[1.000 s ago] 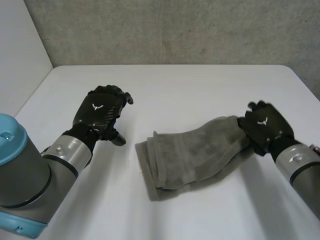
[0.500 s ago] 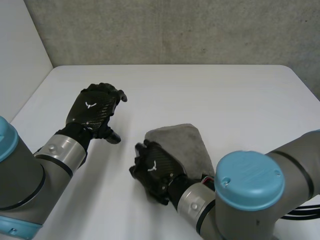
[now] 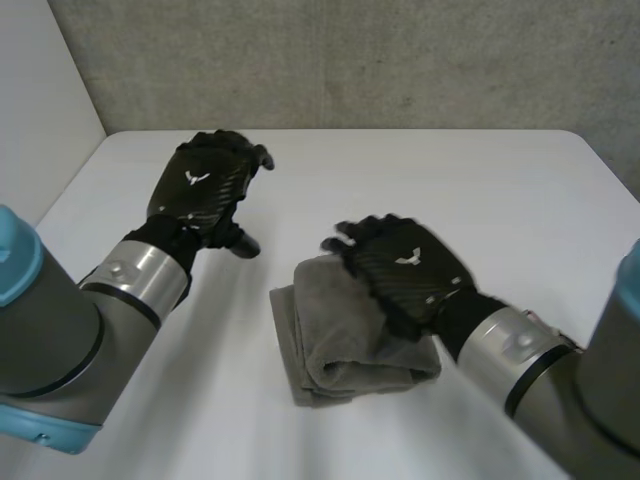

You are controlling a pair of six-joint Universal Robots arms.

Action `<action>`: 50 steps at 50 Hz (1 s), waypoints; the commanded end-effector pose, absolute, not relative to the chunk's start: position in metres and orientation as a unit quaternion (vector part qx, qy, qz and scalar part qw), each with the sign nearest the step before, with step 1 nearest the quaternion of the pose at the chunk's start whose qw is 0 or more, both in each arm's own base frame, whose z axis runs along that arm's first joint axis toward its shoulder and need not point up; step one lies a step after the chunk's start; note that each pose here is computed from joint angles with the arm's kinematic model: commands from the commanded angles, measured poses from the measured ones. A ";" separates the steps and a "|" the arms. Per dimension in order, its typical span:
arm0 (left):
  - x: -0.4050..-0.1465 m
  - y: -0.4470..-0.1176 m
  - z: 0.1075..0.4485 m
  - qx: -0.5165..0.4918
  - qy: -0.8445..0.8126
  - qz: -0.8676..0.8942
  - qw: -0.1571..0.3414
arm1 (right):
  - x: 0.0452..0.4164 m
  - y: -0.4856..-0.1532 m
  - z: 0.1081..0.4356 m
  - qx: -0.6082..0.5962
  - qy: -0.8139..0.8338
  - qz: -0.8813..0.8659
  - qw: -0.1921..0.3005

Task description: Fold the towel.

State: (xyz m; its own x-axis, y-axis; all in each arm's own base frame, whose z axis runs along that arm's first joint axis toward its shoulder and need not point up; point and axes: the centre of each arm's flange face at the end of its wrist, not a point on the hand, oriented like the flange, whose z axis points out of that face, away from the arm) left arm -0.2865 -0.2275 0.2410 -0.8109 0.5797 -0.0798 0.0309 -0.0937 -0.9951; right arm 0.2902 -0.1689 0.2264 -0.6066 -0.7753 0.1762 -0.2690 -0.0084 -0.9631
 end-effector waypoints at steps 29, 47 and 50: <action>-0.315 -0.193 0.157 -0.190 -0.769 0.571 0.214 | 0.279 -0.257 0.131 -0.262 0.811 -0.474 0.222; -0.317 -0.204 0.169 -0.183 -0.756 0.590 0.217 | 0.296 -0.234 0.130 -0.290 0.802 -0.464 0.238; -0.320 -0.206 0.171 -0.179 -0.754 0.592 0.221 | 0.295 -0.233 0.131 -0.290 0.802 -0.465 0.238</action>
State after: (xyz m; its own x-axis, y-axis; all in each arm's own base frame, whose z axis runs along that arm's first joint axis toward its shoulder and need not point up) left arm -0.3116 -0.2007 0.1604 -0.8455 0.5240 0.1027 0.0431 0.2587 -0.9650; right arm 0.2960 -0.2355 0.1304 -0.7196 -0.6851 -0.1132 -0.2426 0.4008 -0.8835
